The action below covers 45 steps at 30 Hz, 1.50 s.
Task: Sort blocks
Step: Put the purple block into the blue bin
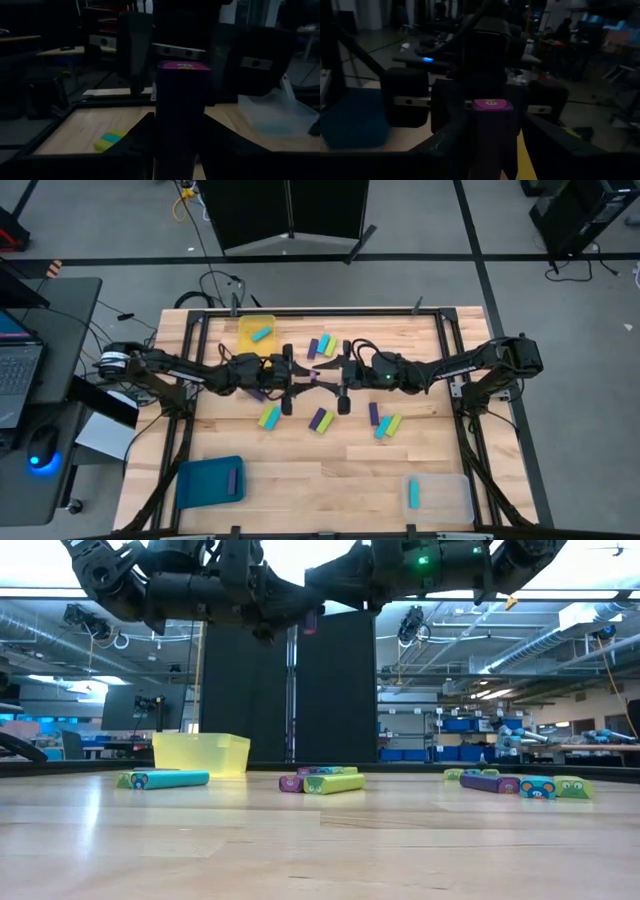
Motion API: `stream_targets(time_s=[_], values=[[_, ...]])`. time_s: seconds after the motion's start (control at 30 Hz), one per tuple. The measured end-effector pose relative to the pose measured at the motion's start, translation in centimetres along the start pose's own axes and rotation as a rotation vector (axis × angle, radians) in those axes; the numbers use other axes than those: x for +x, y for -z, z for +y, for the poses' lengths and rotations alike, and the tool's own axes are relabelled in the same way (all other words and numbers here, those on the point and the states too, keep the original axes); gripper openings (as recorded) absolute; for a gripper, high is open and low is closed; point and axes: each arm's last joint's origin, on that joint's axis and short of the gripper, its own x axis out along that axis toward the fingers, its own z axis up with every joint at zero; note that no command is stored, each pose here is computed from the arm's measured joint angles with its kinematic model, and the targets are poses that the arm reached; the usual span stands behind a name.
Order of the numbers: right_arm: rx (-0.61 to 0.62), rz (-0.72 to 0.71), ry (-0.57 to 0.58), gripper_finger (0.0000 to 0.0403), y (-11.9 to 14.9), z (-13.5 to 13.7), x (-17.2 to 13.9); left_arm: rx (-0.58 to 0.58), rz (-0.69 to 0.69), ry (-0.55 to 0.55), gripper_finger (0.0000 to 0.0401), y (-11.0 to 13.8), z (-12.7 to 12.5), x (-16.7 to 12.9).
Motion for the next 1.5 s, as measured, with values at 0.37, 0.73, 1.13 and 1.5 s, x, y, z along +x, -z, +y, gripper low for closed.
stream_targets(time_s=[0.37,0.73,1.13,1.5], values=[[-0.104,0.061,0.153,0.0181,0.3,-0.6,-0.1,0.078,0.237,0.025,0.0118,-1.9,-0.6,-3.1],[-0.107,0.148,0.189,0.0175,1.2,-1.8,-0.1,0.184,0.637,0.127,0.0118,-5.6,-5.0,-5.9],[-0.070,0.174,0.184,0.0170,1.6,-1.7,-0.1,0.166,1.079,0.331,0.0118,-5.6,-11.3,-10.1],[0.020,0.204,0.176,0.0167,1.9,-1.4,-0.1,0.307,1.322,0.486,0.0118,-2.6,-18.0,-13.4]])
